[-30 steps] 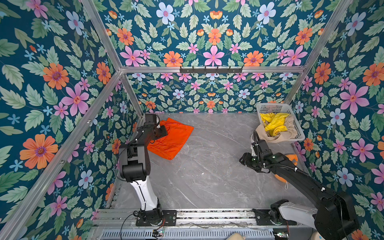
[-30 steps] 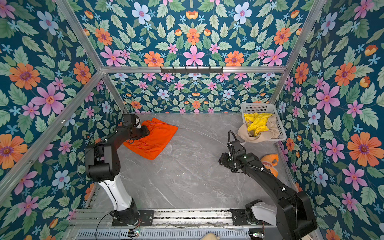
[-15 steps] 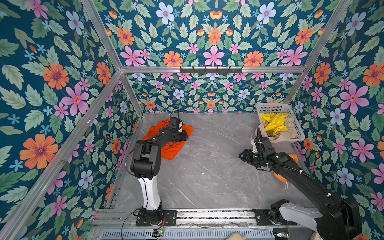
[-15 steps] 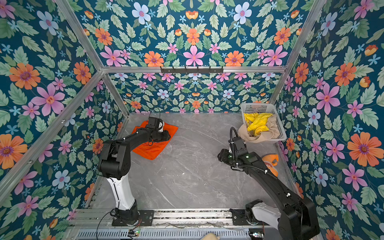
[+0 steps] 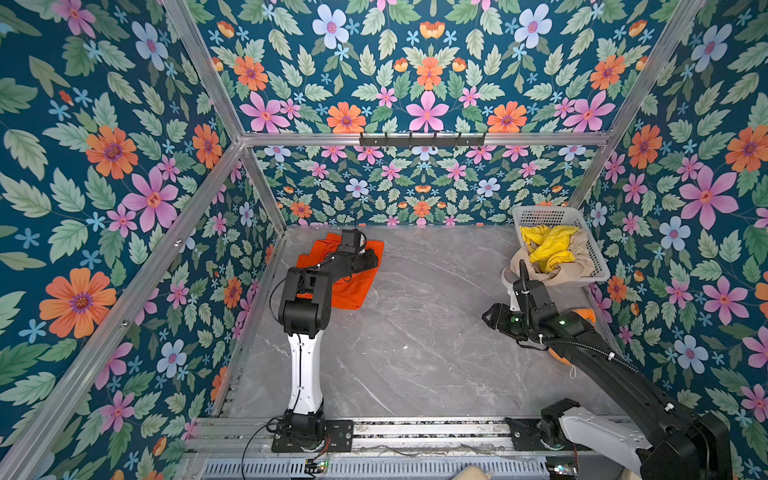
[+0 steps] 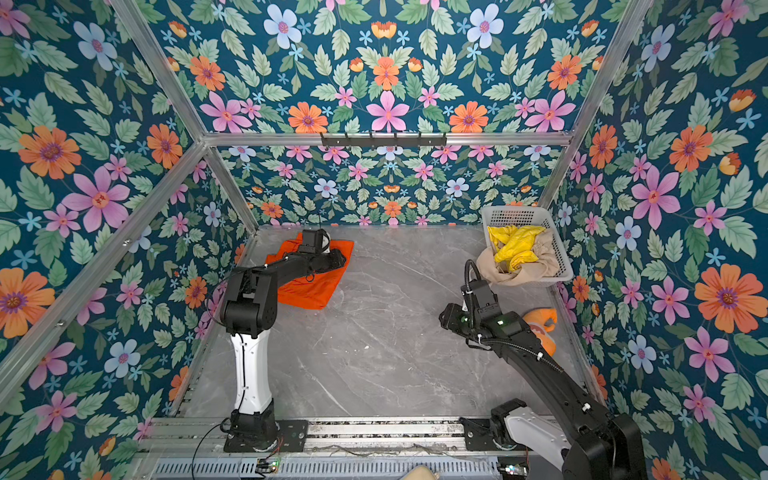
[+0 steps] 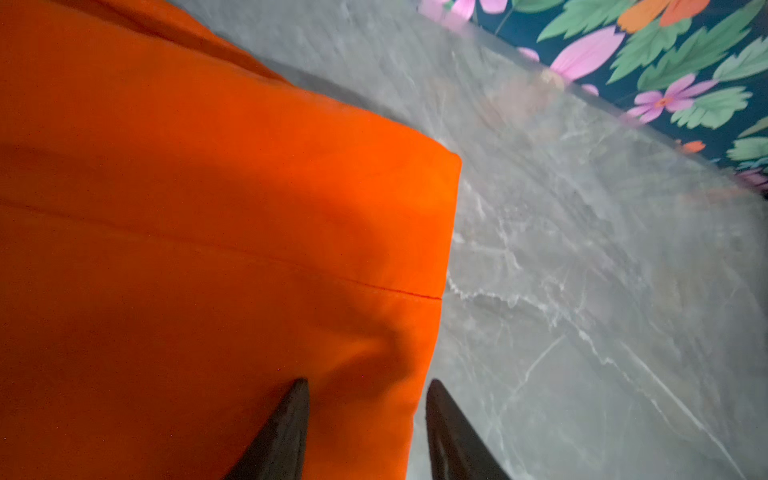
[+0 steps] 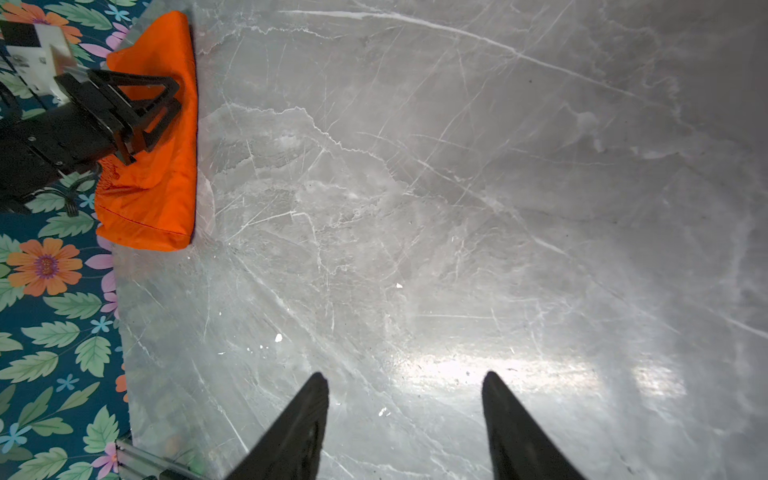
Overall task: Fold and stack the shorts
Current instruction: 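Carry the folded orange shorts with the left gripper to the table corner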
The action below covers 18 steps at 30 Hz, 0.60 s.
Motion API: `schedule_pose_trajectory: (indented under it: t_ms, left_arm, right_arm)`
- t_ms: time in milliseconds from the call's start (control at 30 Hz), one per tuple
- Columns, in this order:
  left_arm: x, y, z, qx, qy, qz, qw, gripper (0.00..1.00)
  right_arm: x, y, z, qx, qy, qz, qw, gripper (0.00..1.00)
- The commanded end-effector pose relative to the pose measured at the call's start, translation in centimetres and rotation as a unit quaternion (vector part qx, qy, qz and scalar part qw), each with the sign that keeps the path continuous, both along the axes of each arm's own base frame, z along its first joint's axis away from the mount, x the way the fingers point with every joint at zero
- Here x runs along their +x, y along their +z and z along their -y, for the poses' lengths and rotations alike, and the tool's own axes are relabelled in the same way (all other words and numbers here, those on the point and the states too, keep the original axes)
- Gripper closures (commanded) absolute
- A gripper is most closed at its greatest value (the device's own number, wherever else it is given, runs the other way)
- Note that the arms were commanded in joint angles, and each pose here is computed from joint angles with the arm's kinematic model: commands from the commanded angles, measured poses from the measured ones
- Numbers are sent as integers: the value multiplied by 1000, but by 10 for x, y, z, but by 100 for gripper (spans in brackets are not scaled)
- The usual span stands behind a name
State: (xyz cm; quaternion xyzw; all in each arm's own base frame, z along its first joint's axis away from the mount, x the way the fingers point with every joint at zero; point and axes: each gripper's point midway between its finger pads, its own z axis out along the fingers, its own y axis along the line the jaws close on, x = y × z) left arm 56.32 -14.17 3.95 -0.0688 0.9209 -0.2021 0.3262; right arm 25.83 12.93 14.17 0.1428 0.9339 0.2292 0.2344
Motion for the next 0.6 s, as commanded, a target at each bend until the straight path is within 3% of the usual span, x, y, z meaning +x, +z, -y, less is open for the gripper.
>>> schedule_pose_trajectory:
  t_ms: [0,567]
  left_arm:
    - [-5,-22,-12,0,21,-45,999,51]
    - [16,-18,-53,13,18,-39,999,52]
  right_arm:
    - [-3,-2,5,-10,-6,-3,1000,40]
    - [-5,2,6,-5,-12,1,1000,40]
